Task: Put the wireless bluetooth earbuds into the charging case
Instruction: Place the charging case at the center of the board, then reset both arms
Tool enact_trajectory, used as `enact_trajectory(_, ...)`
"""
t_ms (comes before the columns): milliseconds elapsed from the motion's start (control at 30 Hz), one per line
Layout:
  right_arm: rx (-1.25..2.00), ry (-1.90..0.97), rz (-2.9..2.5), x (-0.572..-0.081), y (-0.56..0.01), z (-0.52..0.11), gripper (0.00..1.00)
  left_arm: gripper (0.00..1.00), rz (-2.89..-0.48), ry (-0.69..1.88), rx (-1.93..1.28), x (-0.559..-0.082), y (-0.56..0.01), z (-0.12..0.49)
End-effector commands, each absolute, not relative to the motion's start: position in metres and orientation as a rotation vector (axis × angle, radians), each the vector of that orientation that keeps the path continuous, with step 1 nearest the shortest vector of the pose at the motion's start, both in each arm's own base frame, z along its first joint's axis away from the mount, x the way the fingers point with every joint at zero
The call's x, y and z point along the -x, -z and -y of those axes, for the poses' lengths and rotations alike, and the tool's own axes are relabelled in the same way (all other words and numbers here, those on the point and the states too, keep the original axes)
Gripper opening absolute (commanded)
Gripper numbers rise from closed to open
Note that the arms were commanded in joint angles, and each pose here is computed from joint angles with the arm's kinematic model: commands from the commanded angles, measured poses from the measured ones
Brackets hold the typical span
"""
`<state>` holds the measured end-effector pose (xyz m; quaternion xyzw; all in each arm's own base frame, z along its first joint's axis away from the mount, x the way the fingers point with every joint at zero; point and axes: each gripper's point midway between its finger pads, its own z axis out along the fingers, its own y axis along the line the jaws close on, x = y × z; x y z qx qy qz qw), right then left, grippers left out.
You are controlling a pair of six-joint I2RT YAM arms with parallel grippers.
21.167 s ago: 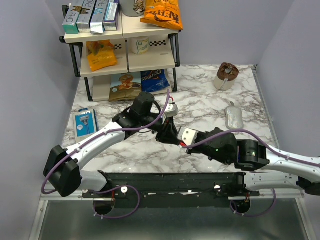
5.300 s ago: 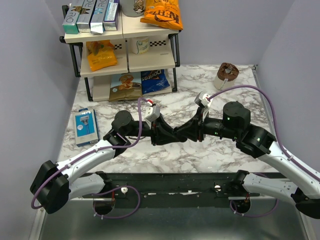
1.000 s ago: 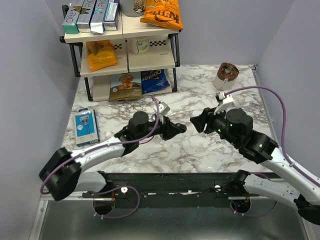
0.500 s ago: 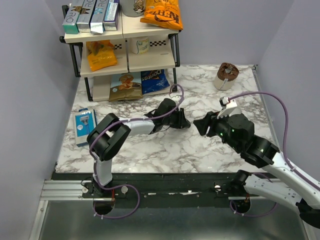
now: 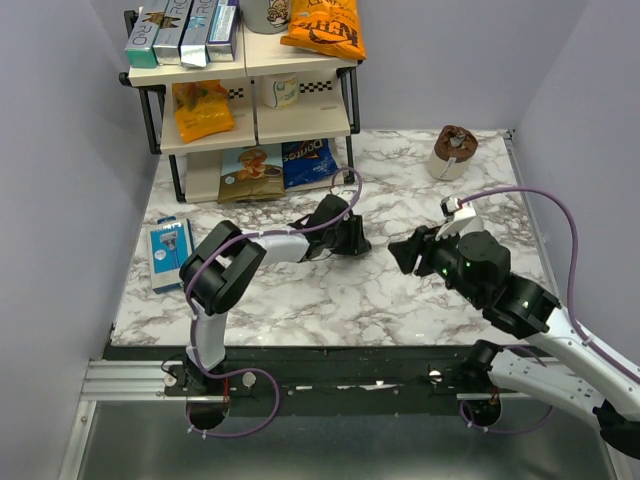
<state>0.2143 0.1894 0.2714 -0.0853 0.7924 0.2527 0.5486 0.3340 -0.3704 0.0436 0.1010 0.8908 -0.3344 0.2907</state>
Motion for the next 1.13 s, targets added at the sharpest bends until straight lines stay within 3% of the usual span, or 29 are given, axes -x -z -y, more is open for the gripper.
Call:
enact_trajectory(0, 0.199, -0.588, -1.867, -0.215, -0.269, -0.187, 0.59, 0.60, -2.453, 0.771, -0.266, -0.327, -0.024, 0.348)
enact_trajectory(167, 0.195, -0.581, -1.865, -0.216, -0.269, -0.185, 0.59, 0.64, -2.456, 0.736, -0.244, -0.323, -0.026, 0.325)
enact_trajectory(467, 0.193, -0.570, -1.860, -0.216, -0.268, -0.182, 0.60, 0.67, -2.354, 0.631, -0.235, -0.321, -0.096, 0.286)
enact_trajectory(600, 0.190, -0.543, -1.856, -0.218, -0.263, -0.179, 0.60, 0.71, -2.320, 0.364, -0.102, -0.317, -0.135, 0.230)
enact_trajectory(633, 0.195, -0.534, -1.858, -0.219, -0.260, -0.178, 0.60, 0.73, -2.303, 0.327, -0.041, -0.317, -0.142, 0.220)
enact_trajectory(667, 0.201, -0.532, -1.858, -0.219, -0.257, -0.178, 0.60, 0.82, -2.297, 0.295, -0.008, -0.314, -0.143, 0.210)
enact_trajectory(700, 0.212, -0.529, -1.862, -0.219, -0.250, -0.180, 0.60, 0.98, -2.248, 0.296, 0.044, -0.311, -0.158, 0.201)
enact_trajectory(900, 0.236, -0.520, -1.884, -0.219, -0.230, -0.182, 0.60, 0.99, -2.075, 0.575, 0.273, -0.290, -0.189, 0.197)
enact_trajectory(967, 0.232, -0.530, -1.879, -0.218, -0.229, -0.182, 0.60, 0.99, -2.019, 0.582, 0.474, -0.290, -0.189, 0.181)
enact_trajectory(1100, 0.231, -0.557, -1.830, -0.217, -0.240, -0.182, 0.62, 0.99, -1.996, 0.539, 0.516, -0.288, -0.200, 0.169)
